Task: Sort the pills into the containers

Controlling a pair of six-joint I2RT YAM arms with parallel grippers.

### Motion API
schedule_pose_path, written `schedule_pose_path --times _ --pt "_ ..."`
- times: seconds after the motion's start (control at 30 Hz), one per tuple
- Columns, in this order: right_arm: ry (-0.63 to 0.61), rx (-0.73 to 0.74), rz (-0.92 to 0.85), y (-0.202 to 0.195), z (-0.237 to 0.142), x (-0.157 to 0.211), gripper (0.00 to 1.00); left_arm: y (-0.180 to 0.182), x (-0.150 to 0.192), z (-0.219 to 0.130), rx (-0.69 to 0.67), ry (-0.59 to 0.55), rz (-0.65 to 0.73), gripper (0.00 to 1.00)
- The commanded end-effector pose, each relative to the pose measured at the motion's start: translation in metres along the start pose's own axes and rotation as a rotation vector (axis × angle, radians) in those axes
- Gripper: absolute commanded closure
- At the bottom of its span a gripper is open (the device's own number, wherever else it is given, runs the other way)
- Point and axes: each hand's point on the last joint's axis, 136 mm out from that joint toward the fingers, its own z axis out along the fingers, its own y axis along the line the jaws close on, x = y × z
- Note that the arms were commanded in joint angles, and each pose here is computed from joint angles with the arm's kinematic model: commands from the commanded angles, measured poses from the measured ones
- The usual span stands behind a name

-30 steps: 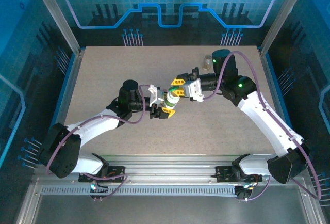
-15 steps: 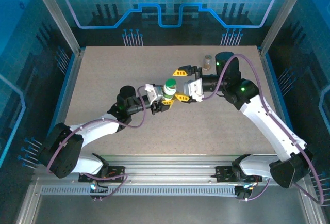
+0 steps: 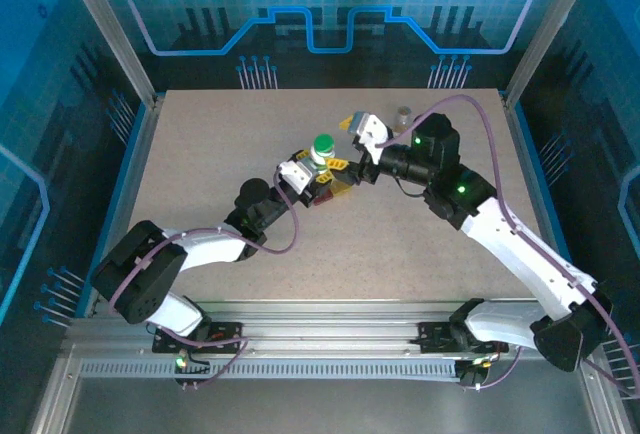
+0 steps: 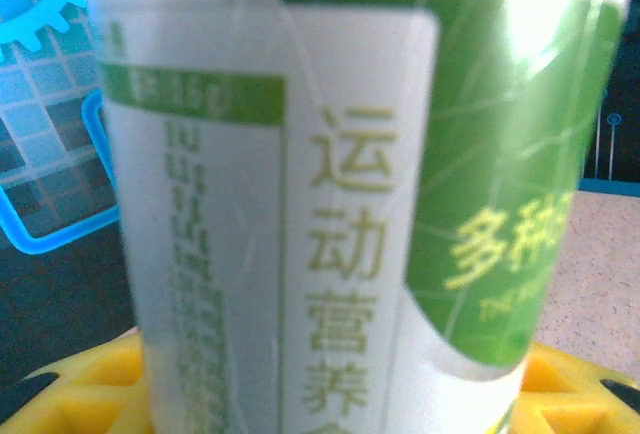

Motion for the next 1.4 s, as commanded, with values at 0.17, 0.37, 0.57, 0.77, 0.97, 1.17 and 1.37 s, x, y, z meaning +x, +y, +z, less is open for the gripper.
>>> schedule_pose_path --times 0.17,0.37,0.57,0.77,0.97,1.17,1.37 --pt "0.011 -0.102 0.168 0.001 -0.002 0.002 0.24 -0.010 -0.030 -0.008 0.039 -0.135 -0.023 0.71" --pt "0.047 -0.191 0.140 0.010 0.001 0.025 0.23 -0.026 -0.037 -0.012 0.135 -0.165 -0.058 0.72" --pt "0.102 -0.240 0.099 0.018 0.005 0.044 0.22 -0.030 -0.040 -0.013 0.163 -0.170 -0.067 0.72" --pt "0.132 -0.245 0.098 0.017 0.014 0.057 0.25 -0.032 -0.043 -0.013 0.176 -0.174 -0.074 0.72" --pt "0.123 -0.265 0.091 0.023 0.022 0.057 0.29 -0.034 -0.041 -0.012 0.183 -0.164 -0.068 0.72" --pt "0.121 -0.303 0.084 0.029 0.026 0.060 0.33 -0.041 -0.042 -0.013 0.211 -0.167 -0.069 0.72" --pt "0.119 -0.318 0.082 0.031 0.029 0.061 0.51 -0.045 -0.043 -0.013 0.232 -0.171 -0.069 0.72"
